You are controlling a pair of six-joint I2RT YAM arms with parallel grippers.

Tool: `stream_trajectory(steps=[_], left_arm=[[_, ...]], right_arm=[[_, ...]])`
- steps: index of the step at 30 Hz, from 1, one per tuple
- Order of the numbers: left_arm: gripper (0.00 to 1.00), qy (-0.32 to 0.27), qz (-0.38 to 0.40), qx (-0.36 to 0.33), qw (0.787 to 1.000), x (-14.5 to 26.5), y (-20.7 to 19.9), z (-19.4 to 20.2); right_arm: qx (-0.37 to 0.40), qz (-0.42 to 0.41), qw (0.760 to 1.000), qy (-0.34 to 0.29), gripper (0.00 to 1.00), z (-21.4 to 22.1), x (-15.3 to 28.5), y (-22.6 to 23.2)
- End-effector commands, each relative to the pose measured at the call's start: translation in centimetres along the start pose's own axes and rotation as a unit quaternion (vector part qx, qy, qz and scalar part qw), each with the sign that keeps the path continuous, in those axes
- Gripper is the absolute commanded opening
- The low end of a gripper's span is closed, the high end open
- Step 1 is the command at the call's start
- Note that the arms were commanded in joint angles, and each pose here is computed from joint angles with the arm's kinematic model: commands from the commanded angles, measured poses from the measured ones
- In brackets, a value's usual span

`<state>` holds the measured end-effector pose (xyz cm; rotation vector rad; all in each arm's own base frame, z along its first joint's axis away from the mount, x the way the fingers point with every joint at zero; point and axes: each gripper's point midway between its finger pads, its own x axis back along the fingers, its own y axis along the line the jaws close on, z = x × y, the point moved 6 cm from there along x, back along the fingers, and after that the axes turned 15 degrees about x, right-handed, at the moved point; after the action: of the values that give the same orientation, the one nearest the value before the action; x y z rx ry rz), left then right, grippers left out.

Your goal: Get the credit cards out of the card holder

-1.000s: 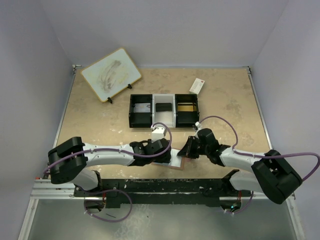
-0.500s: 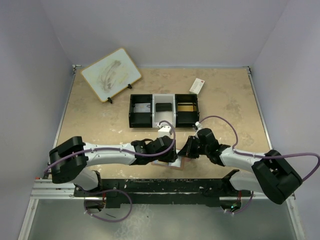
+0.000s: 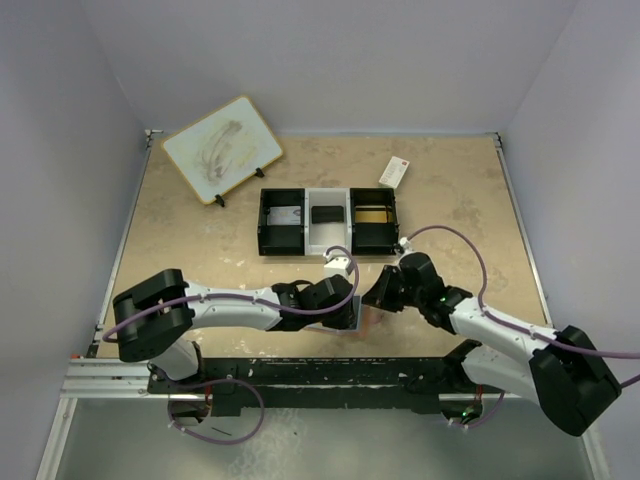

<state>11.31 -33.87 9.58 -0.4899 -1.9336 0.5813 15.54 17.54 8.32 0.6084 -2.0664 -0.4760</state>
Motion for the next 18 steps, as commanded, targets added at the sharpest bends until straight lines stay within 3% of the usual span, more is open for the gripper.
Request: stream_trajectory(steps=[1, 9, 14, 18], left_arm=[[0.18, -0.018, 0.014, -0.003, 1.000, 0.3, -1.3, -0.7], [0.24, -0.083, -0.011, 0.009, 0.996, 2.4, -0.2, -2.4], [0.30, -0.109, -0.029, -0.003, 0.994, 3.3, 0.3, -3.3], [0.38, -0.117, -0.043, -0.004, 0.992, 3.5, 0.8, -4.6]], right_arm=[[0.001, 0.025, 0.999, -0.036, 0.14, -2.2, 0.9, 0.7], [0.004, 0.032, 0.997, -0.068, 0.16, -3.5, 2.7, 1.4], [0.003, -0.047, 0.997, -0.064, 0.19, -2.7, 2.5, 2.7], [-0.013, -0.095, 0.995, -0.023, 0.22, -0.5, 1.4, 2.6]])
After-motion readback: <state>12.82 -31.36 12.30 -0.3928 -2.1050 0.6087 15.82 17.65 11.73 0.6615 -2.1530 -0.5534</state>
